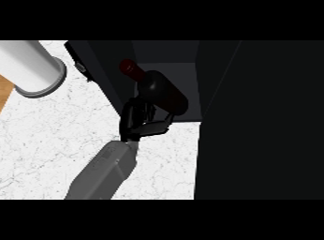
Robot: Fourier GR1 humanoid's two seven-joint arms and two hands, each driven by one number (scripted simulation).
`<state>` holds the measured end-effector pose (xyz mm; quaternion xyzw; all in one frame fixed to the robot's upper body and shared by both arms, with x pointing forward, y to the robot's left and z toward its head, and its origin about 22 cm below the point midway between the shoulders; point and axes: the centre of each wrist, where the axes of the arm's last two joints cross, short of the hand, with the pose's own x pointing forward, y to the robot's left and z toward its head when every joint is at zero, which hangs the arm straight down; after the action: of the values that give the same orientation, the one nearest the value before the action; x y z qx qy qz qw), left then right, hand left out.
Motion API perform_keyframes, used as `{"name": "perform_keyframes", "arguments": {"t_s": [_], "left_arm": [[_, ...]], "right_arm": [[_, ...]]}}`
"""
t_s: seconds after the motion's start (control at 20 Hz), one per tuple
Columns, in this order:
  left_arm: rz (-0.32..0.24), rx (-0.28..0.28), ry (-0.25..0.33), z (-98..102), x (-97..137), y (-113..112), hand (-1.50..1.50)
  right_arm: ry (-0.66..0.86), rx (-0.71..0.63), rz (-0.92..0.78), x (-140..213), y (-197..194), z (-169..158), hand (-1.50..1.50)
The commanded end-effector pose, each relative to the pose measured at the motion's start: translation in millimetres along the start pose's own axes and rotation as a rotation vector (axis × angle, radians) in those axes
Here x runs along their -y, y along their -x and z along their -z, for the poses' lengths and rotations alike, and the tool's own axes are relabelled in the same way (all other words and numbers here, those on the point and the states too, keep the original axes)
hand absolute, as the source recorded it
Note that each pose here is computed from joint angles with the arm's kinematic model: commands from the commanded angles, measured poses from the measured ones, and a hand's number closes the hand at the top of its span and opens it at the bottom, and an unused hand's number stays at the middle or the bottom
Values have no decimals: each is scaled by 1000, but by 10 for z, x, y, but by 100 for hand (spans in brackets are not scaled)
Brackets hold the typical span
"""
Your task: Pick up the wine, place it into the cabinet and close the cabinet
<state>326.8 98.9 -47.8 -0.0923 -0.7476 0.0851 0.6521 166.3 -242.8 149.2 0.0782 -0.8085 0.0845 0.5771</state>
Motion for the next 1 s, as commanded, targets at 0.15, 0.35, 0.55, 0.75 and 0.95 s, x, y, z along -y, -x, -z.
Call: {"name": "perform_keyframes", "arguments": {"t_s": [0.15, 0.35, 0.55, 0.75, 0.95], "left_arm": [[-55, -16, 12, 189, -20, 31, 150], [-46, -3, 21, 174, -1, 46, 150], [-47, -24, 21, 380, 57, -44, 150], [-80, -8, 7, 516, 53, -108, 150], [-103, -10, 9, 589, 98, -166, 150]], "right_arm": [[16, 9, 13, 29, 16, 22, -150], [22, 0, 24, 119, 91, -104, -150], [-7, 1, 17, -151, -36, -13, -150], [-9, 2, 10, 120, 22, 15, -150], [-25, -7, 19, 72, 69, 104, -150]]}}
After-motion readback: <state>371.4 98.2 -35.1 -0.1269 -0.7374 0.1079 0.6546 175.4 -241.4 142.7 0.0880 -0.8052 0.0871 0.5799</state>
